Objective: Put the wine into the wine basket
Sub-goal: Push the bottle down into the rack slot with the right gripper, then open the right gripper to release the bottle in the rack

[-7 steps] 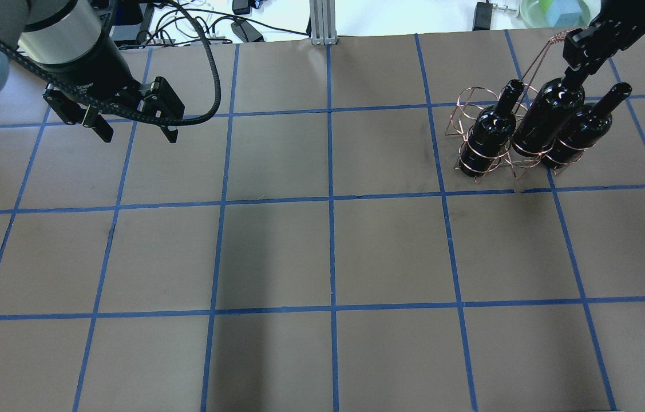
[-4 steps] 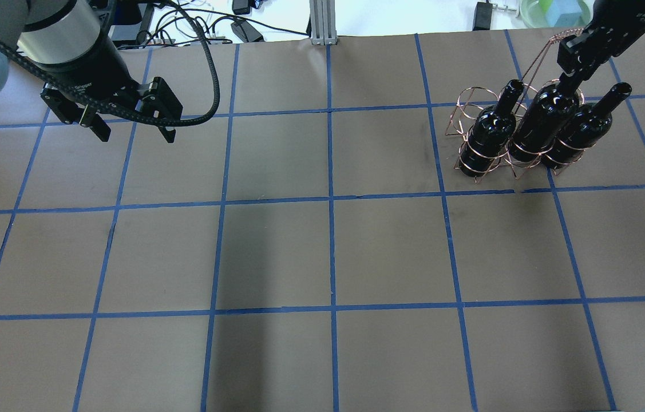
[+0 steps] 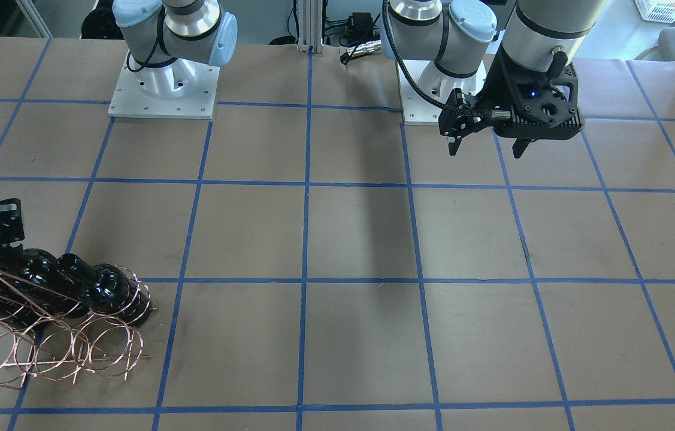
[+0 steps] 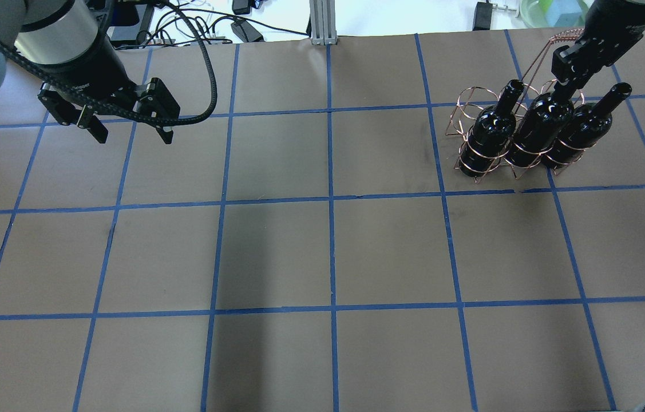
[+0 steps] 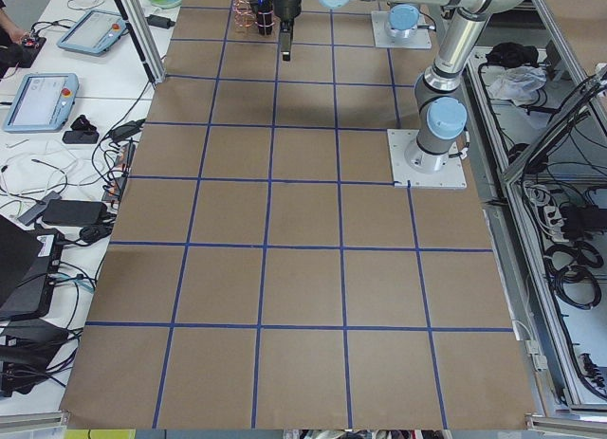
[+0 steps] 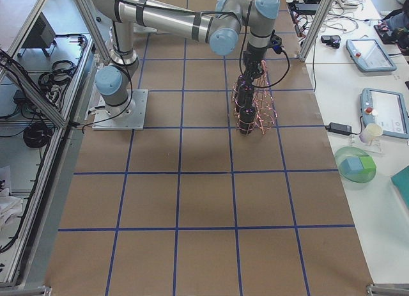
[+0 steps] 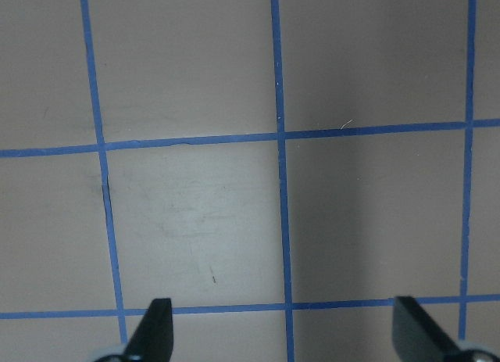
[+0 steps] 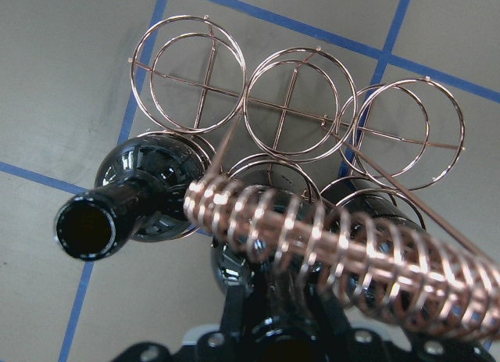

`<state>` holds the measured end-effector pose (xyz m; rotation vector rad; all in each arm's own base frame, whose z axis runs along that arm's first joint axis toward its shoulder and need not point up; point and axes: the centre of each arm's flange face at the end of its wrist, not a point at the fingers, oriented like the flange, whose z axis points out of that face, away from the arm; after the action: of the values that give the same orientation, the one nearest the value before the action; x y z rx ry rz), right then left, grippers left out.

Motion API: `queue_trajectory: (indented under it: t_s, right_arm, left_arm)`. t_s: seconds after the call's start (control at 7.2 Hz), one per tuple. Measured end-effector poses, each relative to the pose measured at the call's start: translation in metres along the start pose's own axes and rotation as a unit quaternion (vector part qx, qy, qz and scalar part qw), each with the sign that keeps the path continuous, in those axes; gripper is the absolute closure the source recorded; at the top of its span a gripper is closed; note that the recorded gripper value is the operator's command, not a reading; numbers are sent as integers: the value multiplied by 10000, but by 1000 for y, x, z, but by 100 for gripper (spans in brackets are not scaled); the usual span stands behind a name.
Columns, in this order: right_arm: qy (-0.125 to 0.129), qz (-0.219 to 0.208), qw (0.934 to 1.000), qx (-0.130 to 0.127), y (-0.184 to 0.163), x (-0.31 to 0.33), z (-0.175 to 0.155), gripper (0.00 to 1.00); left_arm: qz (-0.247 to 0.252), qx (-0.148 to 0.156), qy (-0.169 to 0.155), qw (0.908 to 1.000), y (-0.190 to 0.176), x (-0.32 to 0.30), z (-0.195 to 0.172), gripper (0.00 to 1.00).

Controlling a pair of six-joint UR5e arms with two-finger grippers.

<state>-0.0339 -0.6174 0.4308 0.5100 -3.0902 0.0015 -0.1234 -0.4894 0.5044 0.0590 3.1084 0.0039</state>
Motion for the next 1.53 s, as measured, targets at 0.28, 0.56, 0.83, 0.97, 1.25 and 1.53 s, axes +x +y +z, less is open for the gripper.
queue_trajectory:
  t_s: [0.28, 0.56, 0.83, 0.97, 1.25, 1.53]
  right_arm:
    - [-47, 49, 10000, -35, -2, 1, 6, 100]
    - [-81, 53, 9999, -89, -1, 0, 16, 81]
    - [-89, 51, 9999, -113, 1, -1, 27, 32]
    - [-92, 52, 9999, -120, 2, -2, 29, 0]
    - [-20, 50, 9999, -150, 6, -3, 22, 0]
    - [184, 108, 9996, -166, 23, -11, -8, 0]
  left_arm:
    - [-12, -59, 18, 10000, 1, -1, 1, 0]
    - [-42, -74, 22, 10000, 2, 3, 1, 0]
    - [-43, -78, 23, 10000, 4, 4, 0, 0]
    - [-46, -123, 34, 9999, 7, 5, -1, 0]
    - [-257, -260, 60, 9993, 13, 7, 0, 0]
    - [-365, -289, 54, 9989, 16, 12, -1, 0]
